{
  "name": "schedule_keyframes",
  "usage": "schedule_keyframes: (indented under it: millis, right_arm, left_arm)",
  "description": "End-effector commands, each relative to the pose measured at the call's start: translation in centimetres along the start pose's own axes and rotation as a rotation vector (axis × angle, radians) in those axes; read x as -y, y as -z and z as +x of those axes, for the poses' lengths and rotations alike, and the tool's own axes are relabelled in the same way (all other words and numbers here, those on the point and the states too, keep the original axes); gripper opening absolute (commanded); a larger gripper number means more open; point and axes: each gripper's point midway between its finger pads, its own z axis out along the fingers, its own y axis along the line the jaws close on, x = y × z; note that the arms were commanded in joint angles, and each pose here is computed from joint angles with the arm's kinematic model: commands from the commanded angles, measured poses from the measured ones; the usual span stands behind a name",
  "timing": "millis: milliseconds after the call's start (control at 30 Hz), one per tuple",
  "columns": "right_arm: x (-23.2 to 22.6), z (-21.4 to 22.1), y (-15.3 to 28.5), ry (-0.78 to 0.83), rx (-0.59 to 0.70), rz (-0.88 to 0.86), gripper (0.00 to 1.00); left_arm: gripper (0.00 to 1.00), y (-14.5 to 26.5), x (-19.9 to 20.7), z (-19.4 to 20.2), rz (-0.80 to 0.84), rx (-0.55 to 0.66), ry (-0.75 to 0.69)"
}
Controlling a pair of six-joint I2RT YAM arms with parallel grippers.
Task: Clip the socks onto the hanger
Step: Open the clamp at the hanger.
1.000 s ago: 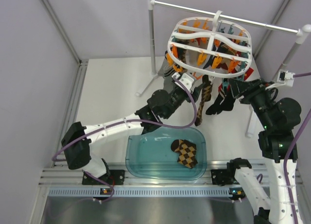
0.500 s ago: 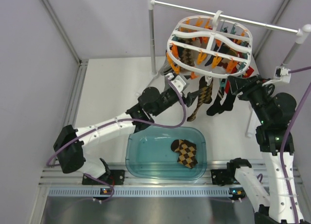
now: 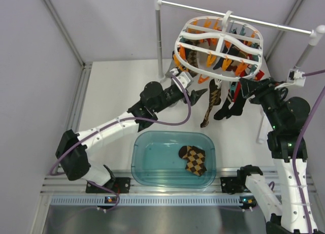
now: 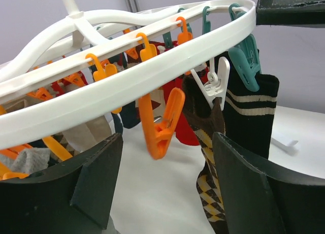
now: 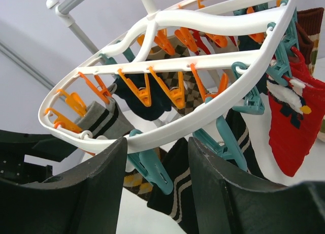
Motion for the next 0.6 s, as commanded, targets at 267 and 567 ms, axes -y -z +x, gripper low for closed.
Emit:
schedule_keyframes:
  millis: [267, 567]
  right_arm:
    - [-0.5, -2.1, -0.5, 0.040, 0.065, -0.015, 0.50]
    - [-0.6, -2.3, -0.5, 0.054, 0.064, -0.016, 0.50]
  left_arm:
    - [0.62, -2.6, -0.4, -3.1, 0.088, 0.129, -0.040]
    - [0.31, -2.7, 0.3, -3.2, 0.119, 0.150, -0.001]
